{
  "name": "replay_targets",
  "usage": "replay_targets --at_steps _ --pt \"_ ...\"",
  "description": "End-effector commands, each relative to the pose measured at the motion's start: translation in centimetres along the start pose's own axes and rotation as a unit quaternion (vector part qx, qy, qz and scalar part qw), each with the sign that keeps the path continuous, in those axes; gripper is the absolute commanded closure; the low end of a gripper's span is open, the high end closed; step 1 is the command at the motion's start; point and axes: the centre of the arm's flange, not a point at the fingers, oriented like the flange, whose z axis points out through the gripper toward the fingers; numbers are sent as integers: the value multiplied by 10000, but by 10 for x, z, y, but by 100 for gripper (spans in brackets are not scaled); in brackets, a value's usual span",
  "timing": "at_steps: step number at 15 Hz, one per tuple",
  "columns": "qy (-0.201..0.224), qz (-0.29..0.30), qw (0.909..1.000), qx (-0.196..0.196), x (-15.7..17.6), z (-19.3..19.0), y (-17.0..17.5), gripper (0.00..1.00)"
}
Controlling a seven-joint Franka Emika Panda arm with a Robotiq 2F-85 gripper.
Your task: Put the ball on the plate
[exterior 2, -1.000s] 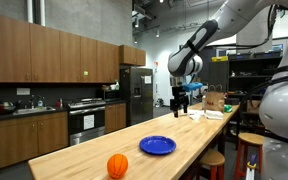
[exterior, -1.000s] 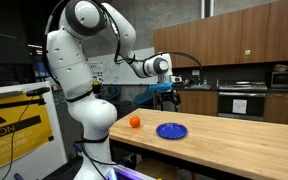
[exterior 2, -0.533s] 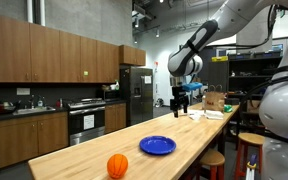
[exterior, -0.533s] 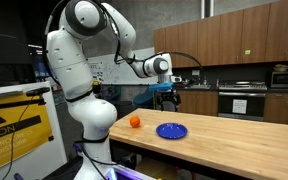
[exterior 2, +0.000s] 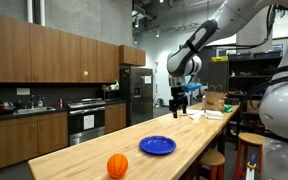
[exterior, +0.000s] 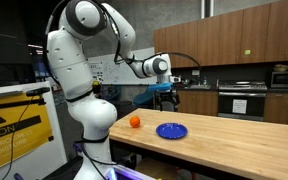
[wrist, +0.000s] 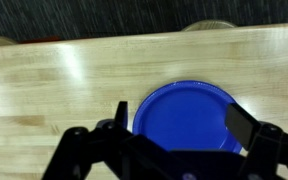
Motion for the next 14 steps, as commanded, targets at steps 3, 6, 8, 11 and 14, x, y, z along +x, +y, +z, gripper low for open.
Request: replay_targets --at_steps 3,6,8,11,14 --pt "-19 -199 9998 -32 1 1 -17 0" --pt "-32 -302 9995 -49 2 2 -27 0" --pt "-33 -324 9995 -54 2 2 -29 0" --pt "-33 -318 9995 -53 2 2 -28 0" --pt "-32 -320 9995 -53 2 2 -28 0"
